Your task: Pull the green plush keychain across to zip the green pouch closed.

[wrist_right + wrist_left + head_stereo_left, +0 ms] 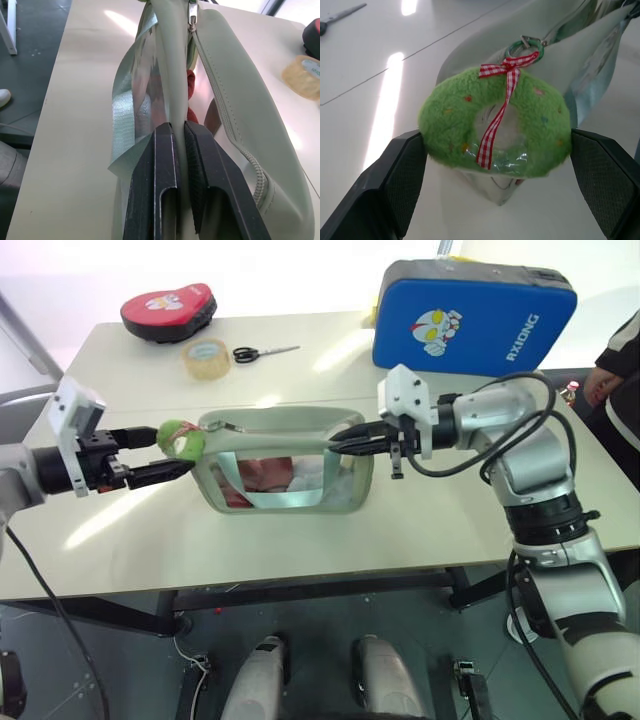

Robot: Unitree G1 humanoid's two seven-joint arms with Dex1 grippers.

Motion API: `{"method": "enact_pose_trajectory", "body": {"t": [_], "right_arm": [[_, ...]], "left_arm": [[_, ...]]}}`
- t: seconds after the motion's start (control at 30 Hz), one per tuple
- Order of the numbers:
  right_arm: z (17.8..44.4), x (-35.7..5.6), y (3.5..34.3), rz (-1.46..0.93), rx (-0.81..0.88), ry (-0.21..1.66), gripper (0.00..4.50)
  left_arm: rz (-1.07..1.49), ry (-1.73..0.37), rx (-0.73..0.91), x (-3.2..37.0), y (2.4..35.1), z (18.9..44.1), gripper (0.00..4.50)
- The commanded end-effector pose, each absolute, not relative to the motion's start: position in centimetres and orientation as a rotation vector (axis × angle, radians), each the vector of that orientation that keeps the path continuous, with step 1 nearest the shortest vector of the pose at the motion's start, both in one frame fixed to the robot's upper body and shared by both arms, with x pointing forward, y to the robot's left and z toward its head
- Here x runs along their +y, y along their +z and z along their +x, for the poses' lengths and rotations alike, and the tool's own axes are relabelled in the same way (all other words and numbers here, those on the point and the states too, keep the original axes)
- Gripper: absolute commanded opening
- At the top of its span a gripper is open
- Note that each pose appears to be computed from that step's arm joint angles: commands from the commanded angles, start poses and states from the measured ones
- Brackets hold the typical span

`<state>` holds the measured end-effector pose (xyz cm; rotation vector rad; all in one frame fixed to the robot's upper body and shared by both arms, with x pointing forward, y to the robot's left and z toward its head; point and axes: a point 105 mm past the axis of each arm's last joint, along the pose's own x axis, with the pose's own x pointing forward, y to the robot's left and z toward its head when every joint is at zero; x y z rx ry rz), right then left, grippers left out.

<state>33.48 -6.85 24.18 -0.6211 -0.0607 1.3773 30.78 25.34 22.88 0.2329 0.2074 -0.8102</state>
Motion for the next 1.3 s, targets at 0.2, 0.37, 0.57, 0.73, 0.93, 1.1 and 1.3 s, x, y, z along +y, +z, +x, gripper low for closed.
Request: {"method": "enact_pose_trajectory", "body": {"t": [0.2, 0.37, 0.57, 0.73, 0.93, 1.1, 1.3], "right_arm": [[33.1, -6.8, 25.2, -0.641, -0.098, 1.376, 0.04], [33.2, -6.9, 25.2, -0.641, -0.093, 1.370, 0.04], [33.3, -6.8, 25.4, -0.640, -0.097, 1.366, 0.04], [33.4, -6.8, 25.5, -0.639, -0.098, 1.361, 0.00], [33.5, -6.8, 25.6, -0.636, -0.101, 1.355, 0.00], [33.4, -6.8, 25.6, -0.634, -0.103, 1.352, 0.00], [33.4, -6.8, 25.4, -0.635, -0.105, 1.354, 0.00]], "left_arm": [[0.300, -0.745, 0.106, 27.1, 26.7, 31.6, 4.50], [0.298, -0.862, 0.139, 24.9, 25.7, 30.3, 4.50], [0.352, -0.854, 0.178, 24.4, 23.6, 30.5, 4.50], [0.363, -0.819, 0.155, 24.6, 23.6, 31.3, 3.94], [0.386, -0.821, 0.161, 24.5, 23.2, 31.7, 1.06], [0.397, -0.759, 0.073, 24.8, 25.4, 32.7, 0.03], [0.455, -0.814, -0.026, 23.3, 28.8, 32.7, 0.03]]}}
